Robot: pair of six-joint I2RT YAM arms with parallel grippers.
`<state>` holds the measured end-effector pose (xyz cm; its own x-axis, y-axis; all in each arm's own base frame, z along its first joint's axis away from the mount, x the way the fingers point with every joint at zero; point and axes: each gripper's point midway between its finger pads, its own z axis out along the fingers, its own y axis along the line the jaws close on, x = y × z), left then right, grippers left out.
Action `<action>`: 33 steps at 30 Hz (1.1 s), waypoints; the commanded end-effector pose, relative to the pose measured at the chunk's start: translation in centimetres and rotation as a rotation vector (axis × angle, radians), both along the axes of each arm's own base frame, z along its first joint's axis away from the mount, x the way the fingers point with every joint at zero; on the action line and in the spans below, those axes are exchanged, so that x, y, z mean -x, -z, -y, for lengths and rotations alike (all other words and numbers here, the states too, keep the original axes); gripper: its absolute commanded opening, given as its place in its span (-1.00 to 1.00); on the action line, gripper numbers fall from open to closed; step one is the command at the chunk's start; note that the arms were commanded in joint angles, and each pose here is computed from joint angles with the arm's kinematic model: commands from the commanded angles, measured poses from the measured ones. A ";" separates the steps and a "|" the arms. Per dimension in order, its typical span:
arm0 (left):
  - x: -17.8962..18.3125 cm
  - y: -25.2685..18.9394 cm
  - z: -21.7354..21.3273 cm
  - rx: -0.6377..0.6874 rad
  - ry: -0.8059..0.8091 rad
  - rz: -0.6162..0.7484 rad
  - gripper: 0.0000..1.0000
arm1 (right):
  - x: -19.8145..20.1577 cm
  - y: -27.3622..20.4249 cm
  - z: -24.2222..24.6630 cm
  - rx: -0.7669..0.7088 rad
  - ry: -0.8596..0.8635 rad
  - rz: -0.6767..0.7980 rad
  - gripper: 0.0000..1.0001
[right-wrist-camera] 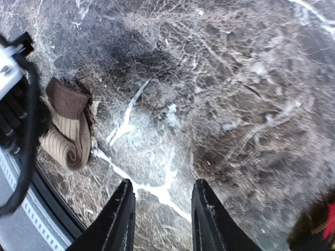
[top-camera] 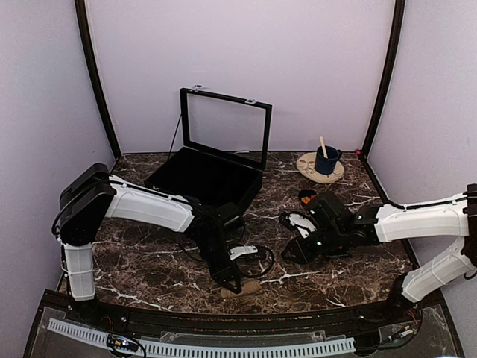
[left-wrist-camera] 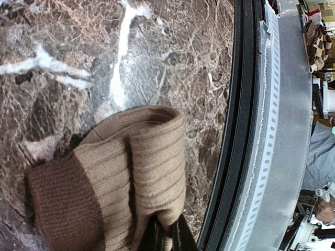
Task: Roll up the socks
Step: Roll the sock at the center of the board.
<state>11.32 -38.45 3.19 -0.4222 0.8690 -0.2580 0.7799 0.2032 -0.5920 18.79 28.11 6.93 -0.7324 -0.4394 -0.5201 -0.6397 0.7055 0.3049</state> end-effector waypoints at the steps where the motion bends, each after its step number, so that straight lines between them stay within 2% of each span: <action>1: 1.4 1.6 -1.9 -0.102 0.002 -0.098 -1.00 | 0.3 -1.7 0.1 -0.019 -0.016 0.094 -0.31; 14: 0.0 1.2 -1.6 -0.073 -0.041 -0.216 -1.00 | 5.9 -3.8 -2.3 0.082 -0.263 0.310 -0.31; 25: -0.8 1.4 -2.7 -0.082 -0.065 -0.281 -1.00 | 9.6 -3.2 -5.8 0.179 -0.490 0.412 -0.29; 33: -1.1 1.6 -3.0 -0.082 -0.077 -0.314 -1.00 | 10.6 -1.7 -8.2 0.249 -0.615 0.465 -0.29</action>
<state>12.39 -36.87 3.03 -0.5384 0.8361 -0.1052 0.5513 0.2550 -0.7944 8.09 34.78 8.27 -0.1389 -0.8246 -0.5483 -0.9556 0.2568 -0.1442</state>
